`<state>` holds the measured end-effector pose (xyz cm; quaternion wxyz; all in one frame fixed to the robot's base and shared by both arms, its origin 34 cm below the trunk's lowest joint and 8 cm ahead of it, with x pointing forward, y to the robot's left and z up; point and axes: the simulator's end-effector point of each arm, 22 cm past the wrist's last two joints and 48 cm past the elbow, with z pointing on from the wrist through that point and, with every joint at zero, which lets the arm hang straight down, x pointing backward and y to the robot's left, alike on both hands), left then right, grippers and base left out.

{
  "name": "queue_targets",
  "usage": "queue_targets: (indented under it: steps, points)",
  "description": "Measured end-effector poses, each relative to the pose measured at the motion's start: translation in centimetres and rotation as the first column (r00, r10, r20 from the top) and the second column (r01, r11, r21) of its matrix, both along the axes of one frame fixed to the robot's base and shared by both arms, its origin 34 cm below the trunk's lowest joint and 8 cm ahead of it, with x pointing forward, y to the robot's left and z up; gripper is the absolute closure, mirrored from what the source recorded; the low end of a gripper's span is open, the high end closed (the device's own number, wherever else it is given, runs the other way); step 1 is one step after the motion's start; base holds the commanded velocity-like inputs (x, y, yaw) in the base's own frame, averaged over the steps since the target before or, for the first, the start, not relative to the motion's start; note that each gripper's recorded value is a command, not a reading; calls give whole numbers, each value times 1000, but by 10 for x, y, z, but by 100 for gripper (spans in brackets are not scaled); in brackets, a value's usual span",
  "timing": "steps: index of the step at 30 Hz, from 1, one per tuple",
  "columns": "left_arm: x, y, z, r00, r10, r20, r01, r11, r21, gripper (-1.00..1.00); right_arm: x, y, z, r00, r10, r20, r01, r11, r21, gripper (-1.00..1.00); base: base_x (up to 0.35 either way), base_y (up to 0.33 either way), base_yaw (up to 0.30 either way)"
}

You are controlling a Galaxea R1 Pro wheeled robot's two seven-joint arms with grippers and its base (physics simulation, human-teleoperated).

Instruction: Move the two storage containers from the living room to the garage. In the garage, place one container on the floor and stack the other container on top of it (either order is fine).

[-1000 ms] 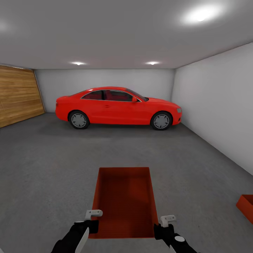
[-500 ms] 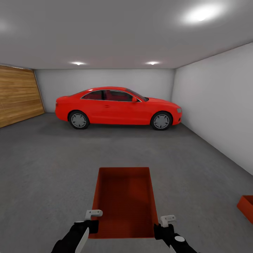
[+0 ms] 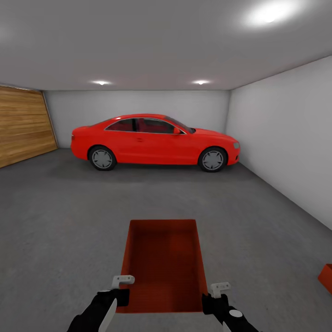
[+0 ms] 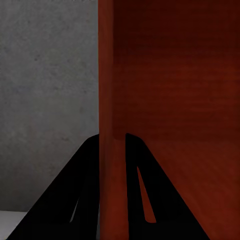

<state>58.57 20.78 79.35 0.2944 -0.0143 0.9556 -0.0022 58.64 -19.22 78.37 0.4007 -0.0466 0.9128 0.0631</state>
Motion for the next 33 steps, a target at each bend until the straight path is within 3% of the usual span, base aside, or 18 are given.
queue_targets:
  steps: [20,33]
  points:
    - [0,0,0,1000,0,0,0,1000,0,100,0,0,0,1000,0,0,0,1000,0,100,3,7,0]
    - [0,0,0,1000,0,0,0,1000,0,100,0,0,0,1000,0,0,0,1000,0,100,174,0,0]
